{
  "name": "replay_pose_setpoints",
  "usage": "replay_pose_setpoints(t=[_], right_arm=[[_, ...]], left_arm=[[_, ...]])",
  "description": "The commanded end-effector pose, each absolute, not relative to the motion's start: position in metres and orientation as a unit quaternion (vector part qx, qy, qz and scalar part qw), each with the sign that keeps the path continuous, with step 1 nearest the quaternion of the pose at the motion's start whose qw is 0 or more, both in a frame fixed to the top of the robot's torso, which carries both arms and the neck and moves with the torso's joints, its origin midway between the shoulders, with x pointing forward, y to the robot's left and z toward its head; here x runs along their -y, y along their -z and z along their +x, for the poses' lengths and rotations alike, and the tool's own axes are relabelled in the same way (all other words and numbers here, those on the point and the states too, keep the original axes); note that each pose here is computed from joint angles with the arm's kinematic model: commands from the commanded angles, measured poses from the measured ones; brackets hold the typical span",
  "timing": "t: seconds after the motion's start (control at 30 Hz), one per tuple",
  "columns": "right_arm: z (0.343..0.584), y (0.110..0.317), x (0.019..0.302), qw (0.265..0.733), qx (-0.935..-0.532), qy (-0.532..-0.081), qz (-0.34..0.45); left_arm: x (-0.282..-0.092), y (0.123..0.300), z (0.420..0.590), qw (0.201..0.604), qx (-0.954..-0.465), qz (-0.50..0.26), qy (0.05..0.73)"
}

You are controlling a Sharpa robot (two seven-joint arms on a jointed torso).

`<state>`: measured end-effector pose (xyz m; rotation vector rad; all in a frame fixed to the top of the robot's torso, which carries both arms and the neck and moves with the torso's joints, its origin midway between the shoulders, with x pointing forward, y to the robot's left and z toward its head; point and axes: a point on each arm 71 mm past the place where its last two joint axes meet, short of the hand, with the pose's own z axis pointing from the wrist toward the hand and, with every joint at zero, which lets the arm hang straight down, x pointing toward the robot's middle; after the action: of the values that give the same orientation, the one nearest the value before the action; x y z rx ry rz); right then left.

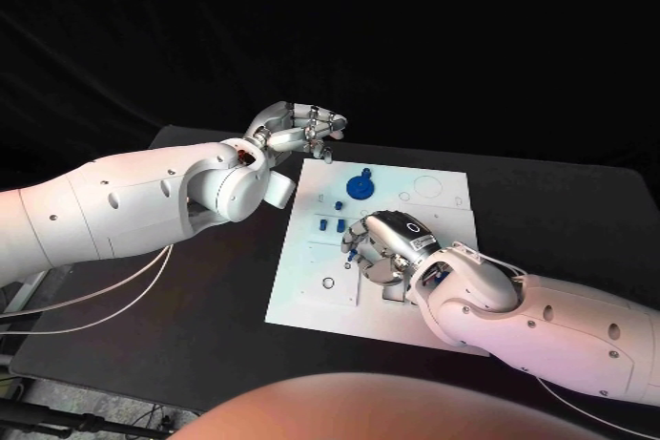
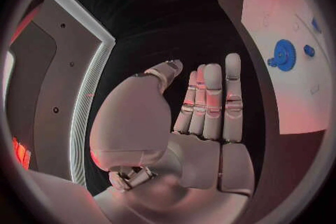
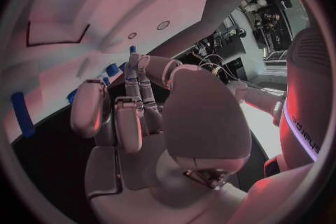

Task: Assemble the parts on the task board

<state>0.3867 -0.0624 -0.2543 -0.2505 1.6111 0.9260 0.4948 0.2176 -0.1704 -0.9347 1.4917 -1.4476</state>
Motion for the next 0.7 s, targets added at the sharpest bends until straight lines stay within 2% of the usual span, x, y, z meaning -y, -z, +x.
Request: replay_pose_setpoints(t=[0.03, 0.7], right_arm=[[0.3856, 0.2569, 0.0612, 0.585, -0.696, -0.399, -0.118], [0.3843, 0.2609, 0.0586, 0.58, -0.701, -0.395, -0.123]], left_arm=[[-0.2159, 0.1698, 0.4943, 0.411, -0.595, -0.369, 0.584], [-0.2175, 0.1701, 0.494, 0.411, -0.596, -0.369, 0.582]])
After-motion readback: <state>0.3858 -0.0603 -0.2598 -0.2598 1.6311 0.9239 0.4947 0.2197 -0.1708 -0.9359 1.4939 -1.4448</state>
